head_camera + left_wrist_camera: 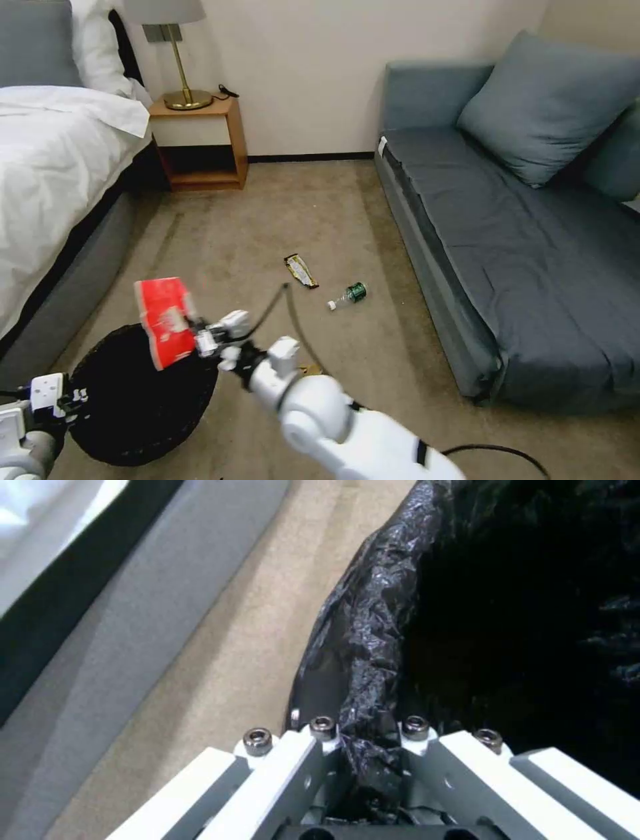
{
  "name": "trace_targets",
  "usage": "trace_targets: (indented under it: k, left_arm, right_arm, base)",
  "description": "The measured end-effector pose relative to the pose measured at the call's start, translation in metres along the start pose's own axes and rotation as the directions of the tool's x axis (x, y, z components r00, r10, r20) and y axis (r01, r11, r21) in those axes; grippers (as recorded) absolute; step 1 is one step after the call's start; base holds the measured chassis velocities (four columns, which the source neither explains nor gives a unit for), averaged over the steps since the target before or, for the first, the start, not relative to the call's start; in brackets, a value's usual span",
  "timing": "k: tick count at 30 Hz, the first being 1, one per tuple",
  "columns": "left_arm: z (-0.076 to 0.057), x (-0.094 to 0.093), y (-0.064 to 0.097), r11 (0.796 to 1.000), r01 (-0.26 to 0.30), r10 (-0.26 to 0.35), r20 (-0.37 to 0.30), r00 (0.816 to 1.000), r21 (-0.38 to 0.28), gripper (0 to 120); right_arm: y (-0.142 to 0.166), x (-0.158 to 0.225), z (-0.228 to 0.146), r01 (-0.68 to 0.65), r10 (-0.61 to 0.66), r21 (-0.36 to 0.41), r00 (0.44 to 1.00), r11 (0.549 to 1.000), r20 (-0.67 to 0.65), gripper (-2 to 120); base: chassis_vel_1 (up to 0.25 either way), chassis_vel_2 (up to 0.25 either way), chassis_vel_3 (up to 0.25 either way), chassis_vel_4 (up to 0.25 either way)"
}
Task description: Pick up the trash bin, then pick up the garbage on the floor and place it into the trash bin.
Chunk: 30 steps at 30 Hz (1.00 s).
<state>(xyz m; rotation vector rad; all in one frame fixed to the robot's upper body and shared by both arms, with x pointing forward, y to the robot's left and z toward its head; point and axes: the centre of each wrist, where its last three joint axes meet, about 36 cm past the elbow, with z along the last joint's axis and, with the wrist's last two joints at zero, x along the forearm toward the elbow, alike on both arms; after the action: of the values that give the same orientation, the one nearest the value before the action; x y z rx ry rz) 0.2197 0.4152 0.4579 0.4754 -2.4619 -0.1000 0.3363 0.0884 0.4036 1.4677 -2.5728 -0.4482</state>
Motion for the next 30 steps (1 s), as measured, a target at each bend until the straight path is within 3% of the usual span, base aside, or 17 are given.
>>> trace_targets:
  k: [4,7,18,24,30]
  left_arm:
    - [-0.002,0.003,0.0,1.0,-0.002,0.002,0.007,1.0,0.0,3]
    - [-0.003,0.005,-0.001,1.0,-0.003,0.003,0.011,1.0,0.0,3]
    - [-0.007,0.005,0.003,1.0,0.001,-0.002,0.022,1.0,0.013,3]
    - [-0.005,0.004,0.008,1.0,0.013,-0.013,0.015,1.0,0.019,3]
    - [-0.003,0.001,0.015,0.999,0.031,-0.031,0.012,0.999,0.021,3]
  right_arm:
    - [0.012,-0.009,0.007,0.001,-0.001,0.012,1.0,1.0,-0.012,1]
    - [0.018,-0.008,0.015,-0.002,0.003,0.016,1.0,1.0,-0.031,16]
    - [0.015,0.003,0.022,-0.031,0.034,0.057,0.998,0.998,-0.046,51]
    - [0.0,0.021,0.016,-0.103,0.105,0.099,0.994,0.99,-0.018,75]
    - [-0.041,0.063,0.016,-0.158,0.169,0.167,0.984,0.973,-0.054,97]
  base:
    - [0.0,0.0,0.0,0.0]
    - [0.0,0.0,0.0,0.0]
    - [0.0,0.0,0.0,0.0]
    - [0.0,0.0,0.0,0.0]
    - [0.0,0.0,0.0,0.0]
